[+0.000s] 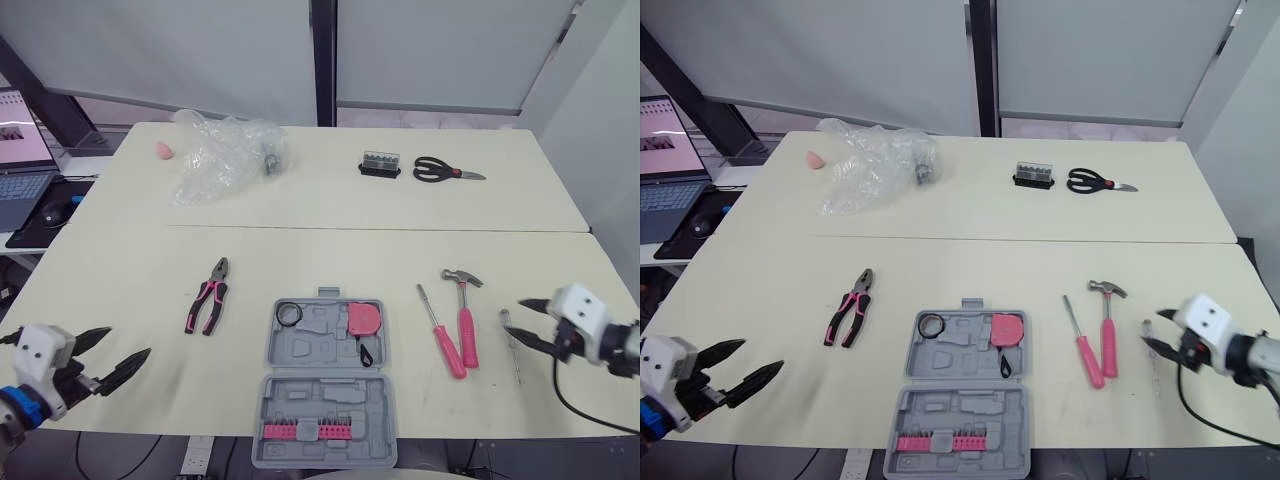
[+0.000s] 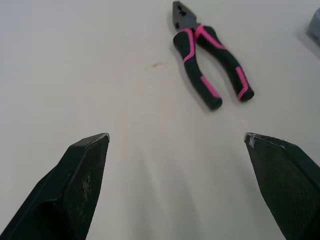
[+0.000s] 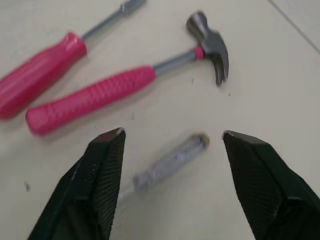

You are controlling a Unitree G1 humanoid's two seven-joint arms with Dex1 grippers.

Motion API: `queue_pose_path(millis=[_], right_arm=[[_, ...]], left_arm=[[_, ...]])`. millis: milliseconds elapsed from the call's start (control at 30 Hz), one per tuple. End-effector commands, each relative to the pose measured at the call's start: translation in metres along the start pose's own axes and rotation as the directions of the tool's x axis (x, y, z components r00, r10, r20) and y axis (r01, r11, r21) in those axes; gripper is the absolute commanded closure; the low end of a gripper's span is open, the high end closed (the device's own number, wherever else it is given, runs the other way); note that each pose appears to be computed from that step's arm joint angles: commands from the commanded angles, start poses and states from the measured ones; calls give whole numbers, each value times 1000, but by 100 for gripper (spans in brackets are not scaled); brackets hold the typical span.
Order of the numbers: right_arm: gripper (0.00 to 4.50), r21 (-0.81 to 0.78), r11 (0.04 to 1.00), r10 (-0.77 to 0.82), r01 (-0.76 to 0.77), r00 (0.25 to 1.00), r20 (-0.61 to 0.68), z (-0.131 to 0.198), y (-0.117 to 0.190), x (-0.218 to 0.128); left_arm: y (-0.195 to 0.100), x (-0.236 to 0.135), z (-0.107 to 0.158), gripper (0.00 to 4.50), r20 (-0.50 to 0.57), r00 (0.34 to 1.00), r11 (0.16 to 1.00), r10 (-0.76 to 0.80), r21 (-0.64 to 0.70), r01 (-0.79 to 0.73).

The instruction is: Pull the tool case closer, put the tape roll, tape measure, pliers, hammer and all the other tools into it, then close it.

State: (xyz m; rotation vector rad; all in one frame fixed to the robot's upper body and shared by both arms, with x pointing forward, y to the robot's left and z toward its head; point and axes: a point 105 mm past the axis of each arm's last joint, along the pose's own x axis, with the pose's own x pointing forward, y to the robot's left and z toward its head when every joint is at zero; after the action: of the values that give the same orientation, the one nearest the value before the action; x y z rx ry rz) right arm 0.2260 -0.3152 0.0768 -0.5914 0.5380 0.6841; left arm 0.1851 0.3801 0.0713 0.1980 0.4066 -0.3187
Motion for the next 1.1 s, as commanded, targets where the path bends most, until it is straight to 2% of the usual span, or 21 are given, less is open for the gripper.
queue_pose_path(millis=[33,367,500,633,733,933,1100], right_arm=[[5,-33,999,41,-40,999,14,5,7,-12],[5,-40,998,47,-47,999,5,8,14,-14],[5,-113,993,48,-41,997,57,29,8,-9],[5,-197,975,141,-100,968,207,85,18,10],[5,-273,945,262,-179,914,309,133,33,23],[5,-366,873,449,-322,824,345,186,55,36],[5,-393,853,488,-344,792,367,212,62,52]], left_arm=[[6,-7,8,0,12,1000,1000,7,8,-7],[-1,3,14,0,14,999,999,-34,-1,34],[-4,3,13,0,11,1000,1000,-17,-18,17],[-12,6,15,0,52,998,995,36,-95,-31],[-25,8,19,0,87,995,988,58,-145,-45],[-40,15,24,0,100,988,974,119,-202,-97],[-53,34,33,0,109,981,959,163,-250,-132]])
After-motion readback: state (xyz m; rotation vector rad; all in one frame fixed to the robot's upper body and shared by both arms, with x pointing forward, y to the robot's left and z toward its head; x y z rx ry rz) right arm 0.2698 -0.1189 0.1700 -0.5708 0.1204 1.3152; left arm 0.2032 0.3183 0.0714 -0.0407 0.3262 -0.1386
